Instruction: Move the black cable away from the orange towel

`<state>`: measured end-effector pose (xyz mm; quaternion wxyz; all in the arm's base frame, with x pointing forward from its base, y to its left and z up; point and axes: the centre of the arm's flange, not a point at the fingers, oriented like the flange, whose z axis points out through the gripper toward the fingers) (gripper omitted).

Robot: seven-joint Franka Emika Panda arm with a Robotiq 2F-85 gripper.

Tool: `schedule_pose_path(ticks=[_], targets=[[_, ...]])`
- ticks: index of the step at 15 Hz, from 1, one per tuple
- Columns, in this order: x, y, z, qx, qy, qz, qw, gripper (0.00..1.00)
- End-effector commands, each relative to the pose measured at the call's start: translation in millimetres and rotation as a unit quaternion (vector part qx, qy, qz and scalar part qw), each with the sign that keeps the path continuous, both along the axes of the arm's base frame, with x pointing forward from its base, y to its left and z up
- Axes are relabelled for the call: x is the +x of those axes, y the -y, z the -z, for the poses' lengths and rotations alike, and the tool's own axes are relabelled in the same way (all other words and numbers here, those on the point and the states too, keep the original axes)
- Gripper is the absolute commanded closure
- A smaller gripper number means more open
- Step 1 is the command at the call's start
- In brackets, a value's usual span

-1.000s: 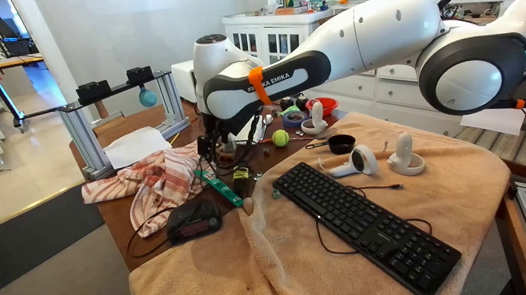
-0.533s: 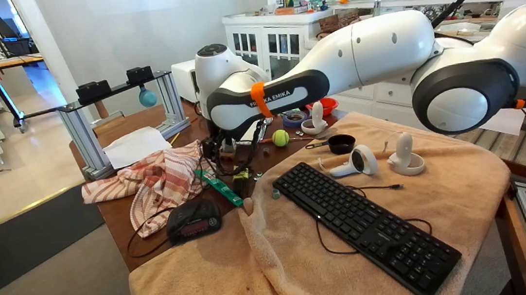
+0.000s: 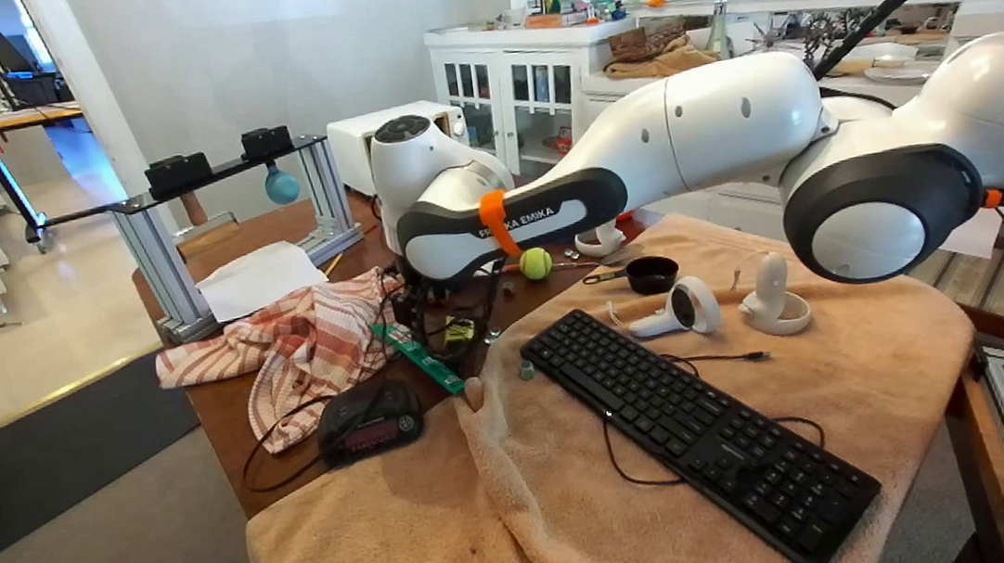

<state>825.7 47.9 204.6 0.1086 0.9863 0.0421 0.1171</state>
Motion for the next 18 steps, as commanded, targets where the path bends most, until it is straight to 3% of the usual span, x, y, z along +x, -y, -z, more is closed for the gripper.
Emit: schedule_pose_path(ticks=[1, 2, 3, 4, 5, 6, 7, 8, 14, 15, 16, 17, 18], targets=[[74, -6, 12, -0.014, 0.001, 0.019, 0.9997, 0.23], [74, -5, 11, -0.011, 0.006, 0.024, 0.9996, 0.35], [74, -5, 11, -0.01, 0.001, 0.028, 0.9996, 0.38], [72, -4, 8, -0.006, -0.007, 0.029, 0.9995, 0.34], [66, -3, 4, -0.004, -0.019, 0.032, 0.9993, 0.21], [62, -1, -1, -0.005, -0.025, 0.028, 0.9993, 0.17], [56, 1, -10, -0.007, -0.023, 0.027, 0.9993, 0.05], [51, 3, -18, -0.007, -0.019, 0.028, 0.9994, 0.02], [45, 27, -49, -0.056, -0.031, 0.062, 0.996, 0.01], [45, 33, -49, -0.071, -0.043, 0.05, 0.9953, 0.05], [46, 40, -48, -0.085, -0.054, 0.041, 0.9941, 0.01], [47, 47, -46, -0.094, -0.072, 0.018, 0.9929, 0.07], [47, 52, -43, -0.104, -0.093, 0.004, 0.9902, 0.06]])
